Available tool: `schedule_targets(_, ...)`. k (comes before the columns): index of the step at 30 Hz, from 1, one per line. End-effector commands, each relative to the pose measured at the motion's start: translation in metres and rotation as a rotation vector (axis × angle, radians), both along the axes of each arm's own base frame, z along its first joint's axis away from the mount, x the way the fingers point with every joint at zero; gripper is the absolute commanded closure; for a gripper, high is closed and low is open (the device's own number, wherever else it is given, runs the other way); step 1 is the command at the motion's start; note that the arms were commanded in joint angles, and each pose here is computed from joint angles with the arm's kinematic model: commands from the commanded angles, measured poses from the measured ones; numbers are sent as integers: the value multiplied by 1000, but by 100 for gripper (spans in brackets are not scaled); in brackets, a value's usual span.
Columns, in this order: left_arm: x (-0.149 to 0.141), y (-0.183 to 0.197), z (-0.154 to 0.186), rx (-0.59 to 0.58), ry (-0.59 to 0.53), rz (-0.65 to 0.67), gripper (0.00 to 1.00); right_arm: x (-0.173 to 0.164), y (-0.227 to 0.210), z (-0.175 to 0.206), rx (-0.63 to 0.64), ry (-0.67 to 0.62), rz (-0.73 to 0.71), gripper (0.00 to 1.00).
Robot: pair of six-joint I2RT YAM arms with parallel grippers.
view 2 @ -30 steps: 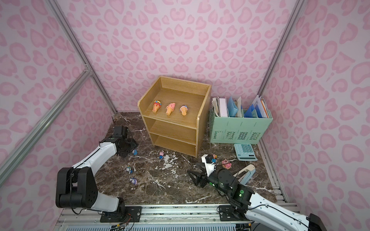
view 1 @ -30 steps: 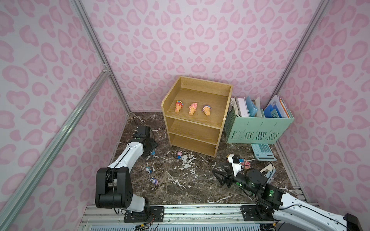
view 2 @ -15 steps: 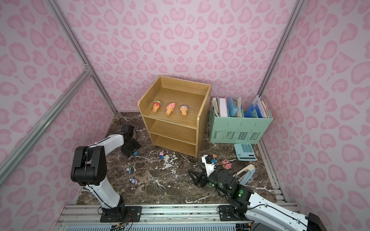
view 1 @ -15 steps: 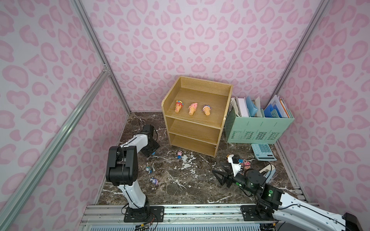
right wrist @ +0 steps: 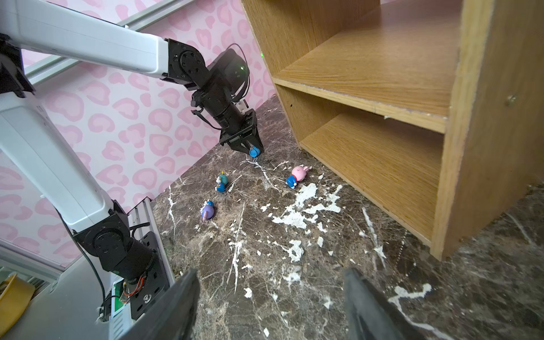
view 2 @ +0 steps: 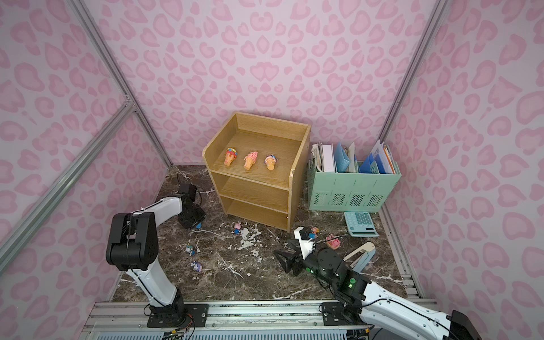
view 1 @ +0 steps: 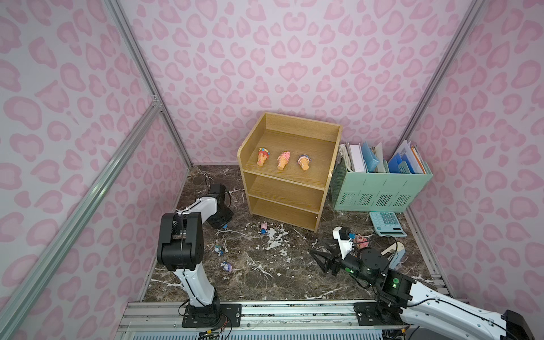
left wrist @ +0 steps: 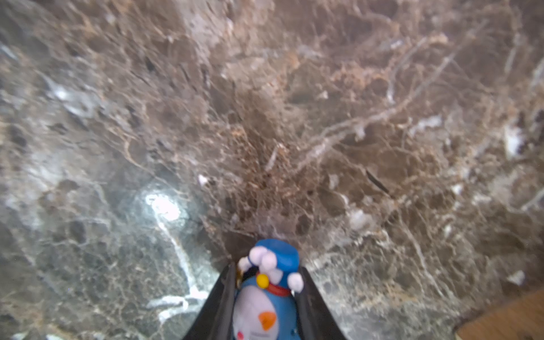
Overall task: Organize plastic toys on shelves
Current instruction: Pick up the plastic toy at the center of the board.
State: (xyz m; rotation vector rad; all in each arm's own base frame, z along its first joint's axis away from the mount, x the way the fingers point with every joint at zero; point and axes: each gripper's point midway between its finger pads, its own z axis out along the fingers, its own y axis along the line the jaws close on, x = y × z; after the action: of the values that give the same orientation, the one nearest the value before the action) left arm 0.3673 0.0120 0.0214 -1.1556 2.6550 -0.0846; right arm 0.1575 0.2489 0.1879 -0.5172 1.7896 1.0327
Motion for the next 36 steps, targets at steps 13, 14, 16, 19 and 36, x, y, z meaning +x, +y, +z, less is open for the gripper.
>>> schedule_targets(13, -116, -161, 63, -261, -189, -699, 72, 10, -17, 39, 207, 93, 136, 20)
schedule_targets(14, -126, -170, 66, -262, -201, -746, 72, 11, -19, 40, 211, 104, 146, 20)
schedule_targets(16, -149, -195, 75, -266, -251, -890, 72, 12, -21, 40, 201, 135, 161, 20)
schedule_targets(19, -169, -224, 88, -239, -340, -1085, 73, 13, -18, 35, 174, 176, 178, 20)
schedule_targets(36, -218, -324, 144, 286, -981, -2265, 73, -15, 0, -6, 220, 468, 236, 21)
